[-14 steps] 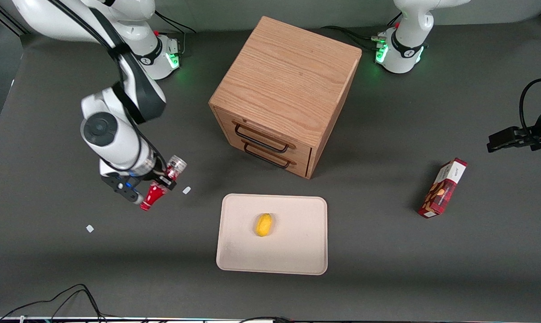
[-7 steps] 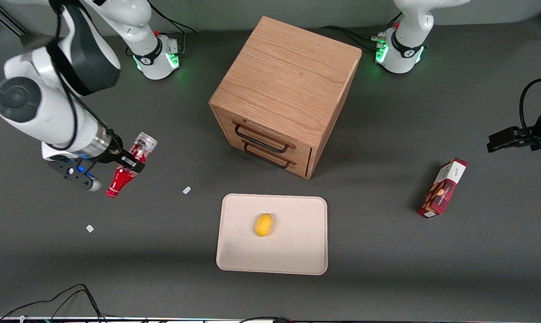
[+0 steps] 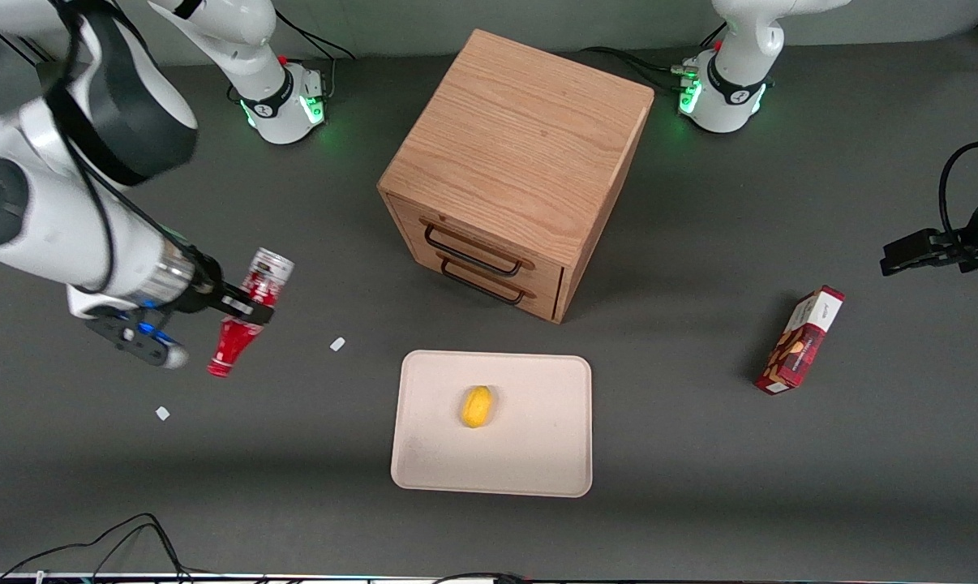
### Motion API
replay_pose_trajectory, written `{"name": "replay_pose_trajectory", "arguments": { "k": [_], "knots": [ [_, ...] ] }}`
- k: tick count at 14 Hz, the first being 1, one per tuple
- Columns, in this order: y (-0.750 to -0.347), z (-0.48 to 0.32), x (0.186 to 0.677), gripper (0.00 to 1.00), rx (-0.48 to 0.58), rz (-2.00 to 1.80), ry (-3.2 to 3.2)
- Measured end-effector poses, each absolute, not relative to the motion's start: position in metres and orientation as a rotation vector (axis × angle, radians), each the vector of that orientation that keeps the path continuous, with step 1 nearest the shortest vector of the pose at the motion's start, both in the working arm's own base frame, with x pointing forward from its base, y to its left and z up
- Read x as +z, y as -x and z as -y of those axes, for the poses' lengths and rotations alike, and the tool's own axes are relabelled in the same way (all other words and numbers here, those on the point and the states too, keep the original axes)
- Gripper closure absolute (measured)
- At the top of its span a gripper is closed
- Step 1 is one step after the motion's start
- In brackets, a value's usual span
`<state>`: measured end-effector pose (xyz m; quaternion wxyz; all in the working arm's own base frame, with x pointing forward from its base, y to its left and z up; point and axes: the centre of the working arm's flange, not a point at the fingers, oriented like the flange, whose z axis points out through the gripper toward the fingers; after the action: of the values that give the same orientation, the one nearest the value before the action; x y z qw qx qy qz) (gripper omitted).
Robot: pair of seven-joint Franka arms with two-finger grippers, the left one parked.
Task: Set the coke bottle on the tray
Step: 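Carry the upright bottle over the white tray beside the lemon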
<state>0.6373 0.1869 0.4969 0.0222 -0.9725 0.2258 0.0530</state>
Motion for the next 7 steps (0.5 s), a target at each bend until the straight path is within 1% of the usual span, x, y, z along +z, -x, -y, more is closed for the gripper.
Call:
{"name": "replay_pose_trajectory", "arguments": {
  "k": [3, 7],
  "knots": [
    [-0.669, -0.249, 0.426, 0.45, 0.184, -0.652, 3.091],
    [-0.69, -0.326, 0.335, 0.45, 0.079, -0.494, 3.145]
  ]
}}
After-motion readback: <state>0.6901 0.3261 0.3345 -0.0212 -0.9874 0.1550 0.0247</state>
